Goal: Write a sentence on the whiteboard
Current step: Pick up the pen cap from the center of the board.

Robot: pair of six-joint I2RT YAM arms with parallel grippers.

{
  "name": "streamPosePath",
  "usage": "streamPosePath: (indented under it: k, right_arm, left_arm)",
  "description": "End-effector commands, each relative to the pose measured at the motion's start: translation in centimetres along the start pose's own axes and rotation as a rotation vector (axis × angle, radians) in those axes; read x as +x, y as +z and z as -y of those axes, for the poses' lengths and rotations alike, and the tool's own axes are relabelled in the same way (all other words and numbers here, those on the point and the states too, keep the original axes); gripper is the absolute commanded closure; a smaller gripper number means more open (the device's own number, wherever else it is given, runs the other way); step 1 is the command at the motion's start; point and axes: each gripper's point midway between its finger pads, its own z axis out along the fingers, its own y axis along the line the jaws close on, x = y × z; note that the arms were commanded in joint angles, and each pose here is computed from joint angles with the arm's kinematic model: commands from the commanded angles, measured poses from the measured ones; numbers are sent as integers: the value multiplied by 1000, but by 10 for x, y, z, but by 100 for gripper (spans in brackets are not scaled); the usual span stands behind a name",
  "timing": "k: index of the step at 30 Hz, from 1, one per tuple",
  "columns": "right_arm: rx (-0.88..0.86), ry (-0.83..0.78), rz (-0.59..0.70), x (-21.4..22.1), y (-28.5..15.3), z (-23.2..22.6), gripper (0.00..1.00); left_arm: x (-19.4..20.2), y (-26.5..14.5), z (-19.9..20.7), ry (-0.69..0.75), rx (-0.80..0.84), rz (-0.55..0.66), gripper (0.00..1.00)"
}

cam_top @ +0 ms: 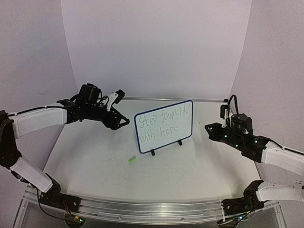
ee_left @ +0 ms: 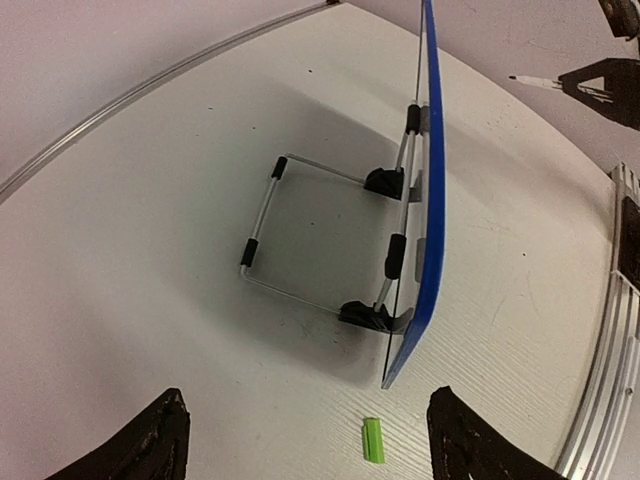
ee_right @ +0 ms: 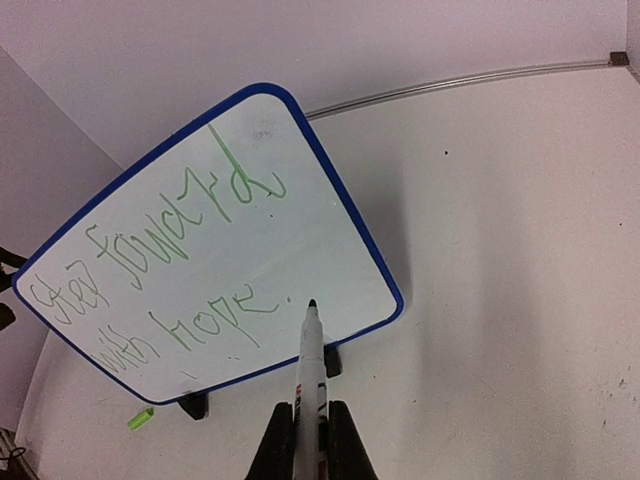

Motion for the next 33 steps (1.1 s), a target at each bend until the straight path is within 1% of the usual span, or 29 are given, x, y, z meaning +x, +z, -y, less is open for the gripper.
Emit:
streamPosePath:
  k: [1,4,6,9,11,15,18,24,25,26,28,29,30,33]
  right_arm:
    - [28,16,-14,-8,-7,1,100]
    - [53,41,-40,-3,-7,5,100]
    - [54,46,-56,1,-6,5,100]
    - [58,57,-84,5,-4,5,100]
    - [57,69,-105,9,-2,5,100]
    - [-2,100,-184,25,3,-6,100]
    - [-33,125,-226,35,5,-11,100]
    - [-63,185,-256,50,3,-12,100]
    - [-64,190,-257,51,2,-12,100]
    - [-62,195,-259,53,2,-11,100]
    - [-60,201,-259,54,1,-11,100]
    - [-61,202,-259,53,1,-11,100]
    - [-62,202,-258,53,1,-11,100]
    - [-61,198,-259,52,3,-12,100]
  left_arm:
    - [-5,-20,-22,-184,-164,116,19]
    - [15,-25,-30,-293,-228,129,19]
    - [36,-26,-28,-364,-238,136,19]
    - [58,-27,-18,-410,-243,176,20]
    - [71,-24,-10,-408,-242,168,20]
    - [99,-9,10,-355,-233,48,21]
    - [110,-3,20,-313,-252,14,22]
    - [127,17,36,-258,-242,-50,25]
    - [130,21,38,-247,-242,-65,27]
    - [134,26,39,-233,-247,-82,31]
    - [138,33,42,-216,-248,-99,44]
    - [139,36,43,-212,-243,-102,48]
    - [140,39,44,-206,-237,-105,50]
    - [142,48,49,-179,-218,-123,52]
